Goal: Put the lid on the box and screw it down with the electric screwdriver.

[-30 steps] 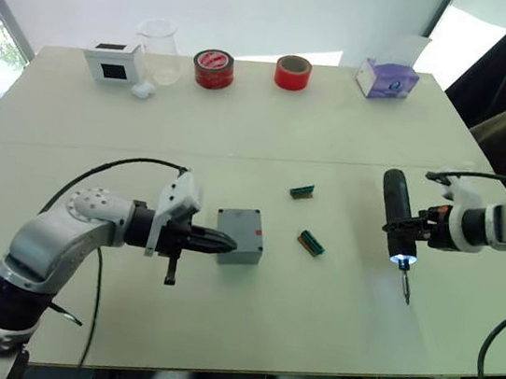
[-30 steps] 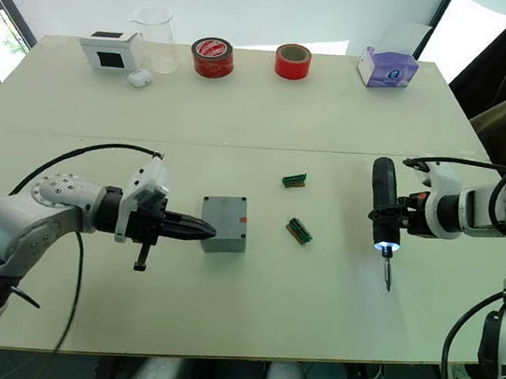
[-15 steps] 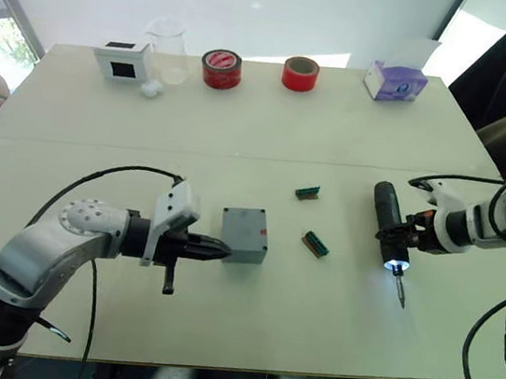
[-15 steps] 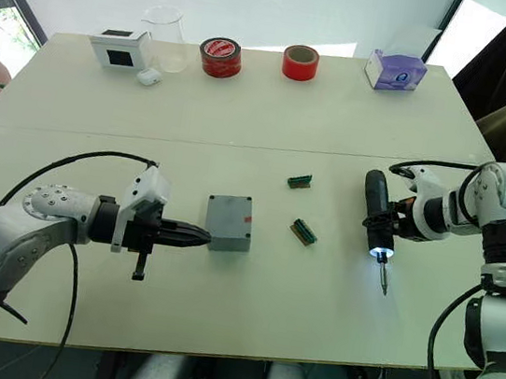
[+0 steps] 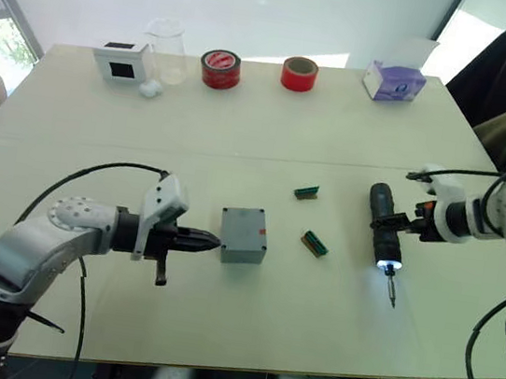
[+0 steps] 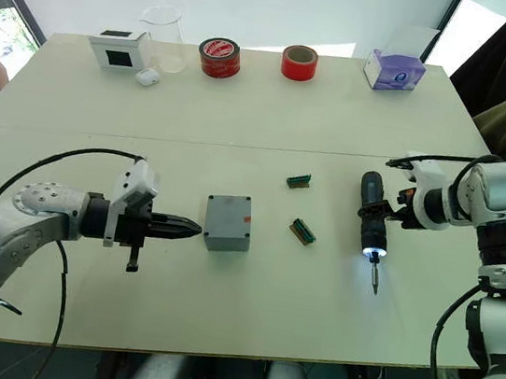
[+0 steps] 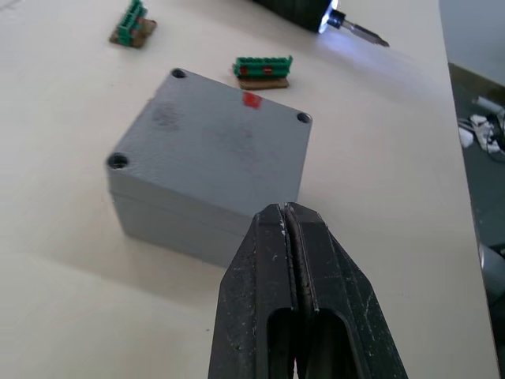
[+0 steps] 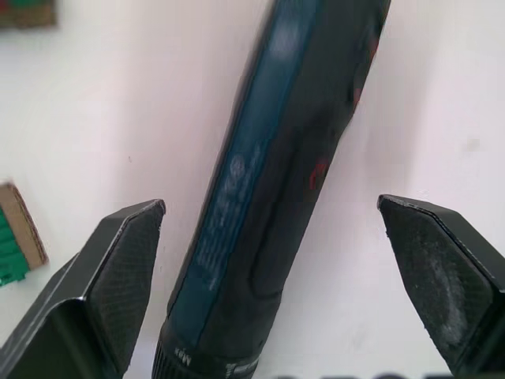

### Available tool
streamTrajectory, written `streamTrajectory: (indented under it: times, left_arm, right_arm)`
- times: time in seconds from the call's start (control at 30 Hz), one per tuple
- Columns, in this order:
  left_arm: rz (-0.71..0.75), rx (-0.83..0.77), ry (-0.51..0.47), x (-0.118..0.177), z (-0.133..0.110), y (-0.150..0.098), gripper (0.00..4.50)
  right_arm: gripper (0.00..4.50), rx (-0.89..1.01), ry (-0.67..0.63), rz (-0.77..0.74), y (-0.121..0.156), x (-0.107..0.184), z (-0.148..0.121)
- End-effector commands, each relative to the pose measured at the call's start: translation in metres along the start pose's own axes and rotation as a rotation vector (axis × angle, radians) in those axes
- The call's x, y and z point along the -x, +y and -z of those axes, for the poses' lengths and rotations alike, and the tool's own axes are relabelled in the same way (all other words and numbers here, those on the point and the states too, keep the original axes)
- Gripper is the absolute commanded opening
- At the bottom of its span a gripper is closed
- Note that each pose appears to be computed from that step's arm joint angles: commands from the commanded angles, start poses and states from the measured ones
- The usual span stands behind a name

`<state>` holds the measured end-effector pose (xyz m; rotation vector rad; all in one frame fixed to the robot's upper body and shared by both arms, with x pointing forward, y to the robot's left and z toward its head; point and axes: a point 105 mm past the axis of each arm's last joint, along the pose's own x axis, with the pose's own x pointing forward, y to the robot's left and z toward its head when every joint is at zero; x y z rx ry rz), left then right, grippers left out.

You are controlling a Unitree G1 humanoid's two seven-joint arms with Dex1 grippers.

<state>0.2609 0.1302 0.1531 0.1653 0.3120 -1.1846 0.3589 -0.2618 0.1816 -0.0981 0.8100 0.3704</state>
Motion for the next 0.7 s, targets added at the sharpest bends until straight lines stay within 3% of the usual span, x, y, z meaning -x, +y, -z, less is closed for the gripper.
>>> streamTrajectory:
  times: [0.03,0.13,0.27,0.4,0.47,0.53,0.7]
  left_arm:
    - [-0.055,0.019,-0.002,0.022,-0.001,0.003,0.00]
    - [-0.073,0.064,0.045,0.036,0.012,-0.005,0.00]
    - [-0.068,0.105,0.099,0.046,0.025,-0.019,0.00]
    - [-0.018,0.173,0.159,0.052,0.040,-0.045,0.00]
    - [0.016,0.229,0.139,0.048,0.042,-0.061,0.00]
    - [0.034,0.265,0.128,0.045,0.044,-0.070,0.00]
    - [0.035,0.296,0.133,0.044,0.053,-0.072,0.00]
  right_arm:
    - [4.49,0.271,-0.283,-0.047,0.024,0.034,-0.045]
    - [4.49,0.378,-0.456,-0.215,0.065,0.047,-0.037]
    - [4.49,0.421,-0.499,-0.363,0.102,0.053,-0.001]
    - [4.49,0.397,-0.306,-0.545,0.133,0.056,0.069]
    - [4.49,0.388,-0.184,-0.584,0.136,0.058,0.104]
    - [4.49,0.376,-0.132,-0.616,0.139,0.061,0.120]
    - [4.49,0.365,-0.112,-0.645,0.140,0.062,0.130]
